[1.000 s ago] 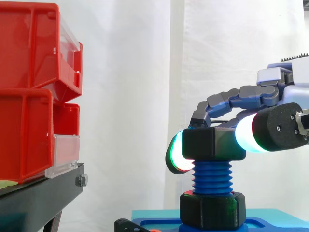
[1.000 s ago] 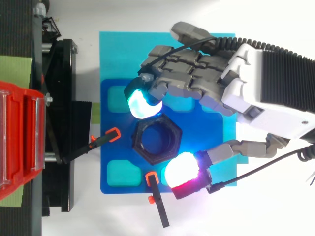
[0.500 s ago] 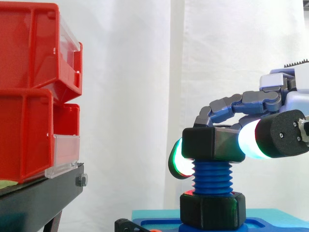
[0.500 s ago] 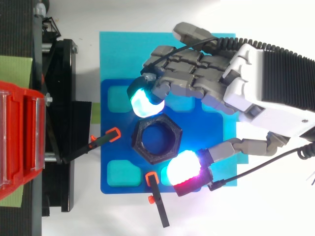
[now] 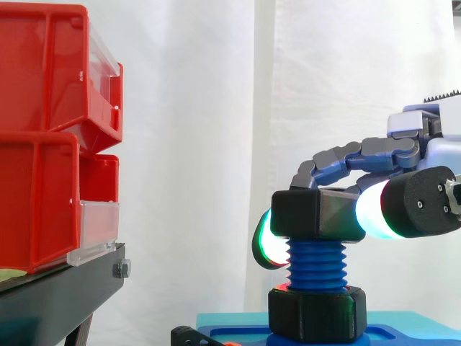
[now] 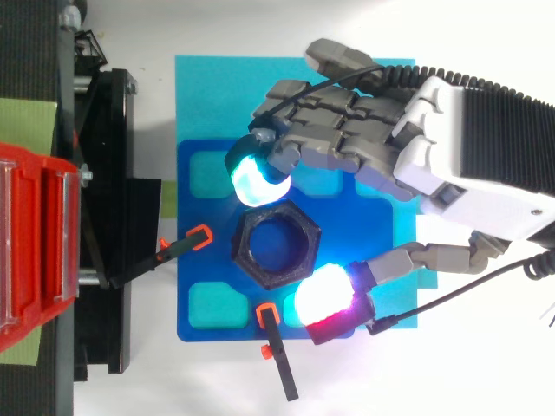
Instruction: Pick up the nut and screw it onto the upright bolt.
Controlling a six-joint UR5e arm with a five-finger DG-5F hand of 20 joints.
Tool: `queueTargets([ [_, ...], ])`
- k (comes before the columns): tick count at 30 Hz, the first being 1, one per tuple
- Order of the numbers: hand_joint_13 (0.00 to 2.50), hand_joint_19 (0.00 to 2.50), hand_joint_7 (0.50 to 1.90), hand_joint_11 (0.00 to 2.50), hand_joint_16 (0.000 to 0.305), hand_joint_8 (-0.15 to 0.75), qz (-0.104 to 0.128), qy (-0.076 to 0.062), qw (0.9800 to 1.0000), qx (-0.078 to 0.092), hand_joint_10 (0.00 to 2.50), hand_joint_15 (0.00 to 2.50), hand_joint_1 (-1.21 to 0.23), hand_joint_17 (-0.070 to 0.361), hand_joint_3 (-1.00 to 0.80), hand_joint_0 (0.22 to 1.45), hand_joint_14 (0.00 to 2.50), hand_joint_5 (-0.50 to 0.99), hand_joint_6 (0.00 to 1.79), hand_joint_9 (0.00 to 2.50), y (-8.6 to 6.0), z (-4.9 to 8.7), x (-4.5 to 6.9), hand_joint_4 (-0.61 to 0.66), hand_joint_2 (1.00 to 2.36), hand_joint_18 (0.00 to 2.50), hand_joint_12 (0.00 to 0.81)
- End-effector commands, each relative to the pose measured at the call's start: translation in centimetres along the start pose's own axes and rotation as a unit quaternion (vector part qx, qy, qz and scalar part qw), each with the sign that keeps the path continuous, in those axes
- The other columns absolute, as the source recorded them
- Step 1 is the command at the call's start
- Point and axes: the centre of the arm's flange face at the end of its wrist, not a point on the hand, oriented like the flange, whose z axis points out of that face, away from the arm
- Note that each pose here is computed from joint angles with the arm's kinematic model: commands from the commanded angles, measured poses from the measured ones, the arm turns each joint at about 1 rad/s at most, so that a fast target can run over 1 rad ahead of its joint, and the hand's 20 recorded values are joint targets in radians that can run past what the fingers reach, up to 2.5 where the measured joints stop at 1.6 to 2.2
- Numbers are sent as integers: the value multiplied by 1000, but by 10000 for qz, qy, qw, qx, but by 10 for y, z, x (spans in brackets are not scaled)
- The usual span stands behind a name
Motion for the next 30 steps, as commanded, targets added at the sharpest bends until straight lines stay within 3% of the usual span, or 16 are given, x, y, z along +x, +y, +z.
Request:
queueTargets([
  [1,361,0,923,0,49,308,6,-13,10000,-6,0,0,-609,111,-500,451,0,-197,503,500,0,0,-1,291,1000,111,374],
  [8,266,0,714,0,59,310,15,-24,10000,-30,0,0,-527,132,-500,380,0,-226,502,388,0,1,-2,249,1000,8,416],
  [14,195,0,626,0,64,302,17,-5,10000,-81,0,0,-447,145,-500,355,0,-242,501,303,1,1,-2,235,1000,0,422],
  [22,113,0,601,0,66,286,17,-16,10000,-78,0,0,-352,148,-500,349,0,-256,501,178,-2,2,-4,213,1000,0,427],
  [30,55,0,602,0,66,271,24,-92,9996,-268,0,0,-140,149,-500,362,0,-258,501,126,5,10,-13,179,1000,0,420],
])
